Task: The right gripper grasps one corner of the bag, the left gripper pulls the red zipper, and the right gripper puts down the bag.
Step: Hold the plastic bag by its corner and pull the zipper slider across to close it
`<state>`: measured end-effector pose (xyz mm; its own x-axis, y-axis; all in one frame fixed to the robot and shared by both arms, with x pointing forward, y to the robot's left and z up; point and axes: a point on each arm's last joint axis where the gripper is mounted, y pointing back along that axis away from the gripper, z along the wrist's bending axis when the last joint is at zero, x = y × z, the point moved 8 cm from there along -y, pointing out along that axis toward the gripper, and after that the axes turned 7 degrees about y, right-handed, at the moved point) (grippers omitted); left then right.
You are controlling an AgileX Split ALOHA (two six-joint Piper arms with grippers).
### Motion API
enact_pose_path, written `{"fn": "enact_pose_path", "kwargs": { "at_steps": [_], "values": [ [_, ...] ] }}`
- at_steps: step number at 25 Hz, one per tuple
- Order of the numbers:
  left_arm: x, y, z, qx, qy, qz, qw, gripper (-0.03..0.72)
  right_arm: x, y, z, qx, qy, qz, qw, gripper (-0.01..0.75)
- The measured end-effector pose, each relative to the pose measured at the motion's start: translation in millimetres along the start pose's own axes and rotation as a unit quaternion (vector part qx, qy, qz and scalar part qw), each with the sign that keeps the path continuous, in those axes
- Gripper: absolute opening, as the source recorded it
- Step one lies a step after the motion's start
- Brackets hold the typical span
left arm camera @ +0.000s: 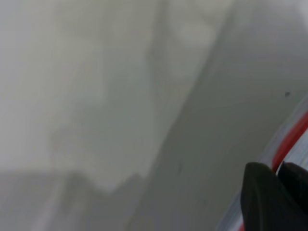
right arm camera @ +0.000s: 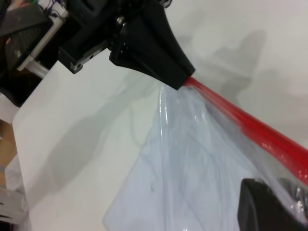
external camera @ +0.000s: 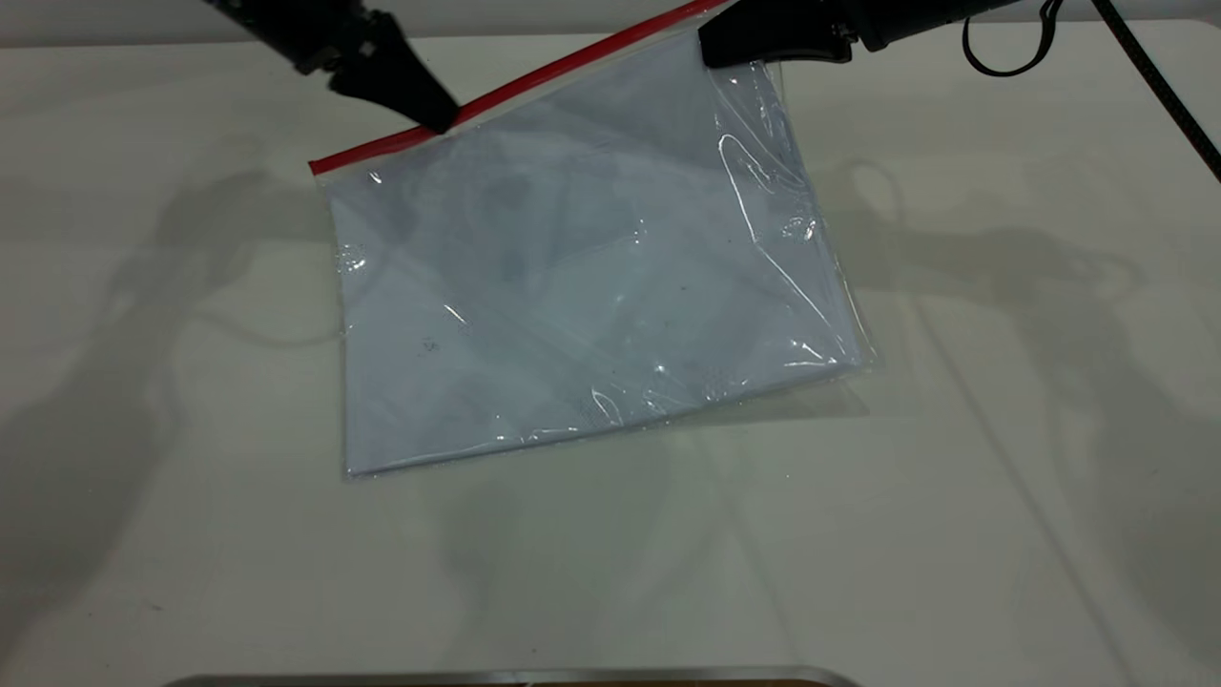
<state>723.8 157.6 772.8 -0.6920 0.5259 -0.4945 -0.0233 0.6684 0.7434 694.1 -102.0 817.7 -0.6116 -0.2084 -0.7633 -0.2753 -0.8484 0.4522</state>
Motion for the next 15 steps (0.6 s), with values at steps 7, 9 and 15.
{"fn": "enact_pose_path", "kwargs": {
  "at_steps": [7,9,15],
  "values": [
    [25,18,27,-0.041,0.038,0.035,0.998,0.065,-4,3,-3,0.004,-0.010,-0.014,1.000,0.035],
    [31,21,35,-0.057,0.050,0.044,0.996,0.066,-6,5,-6,0.007,-0.013,-0.019,1.000,0.035],
    [38,26,45,-0.083,0.057,0.057,0.993,0.069,-7,7,-9,0.012,-0.016,-0.025,0.999,0.035]
  ]
}}
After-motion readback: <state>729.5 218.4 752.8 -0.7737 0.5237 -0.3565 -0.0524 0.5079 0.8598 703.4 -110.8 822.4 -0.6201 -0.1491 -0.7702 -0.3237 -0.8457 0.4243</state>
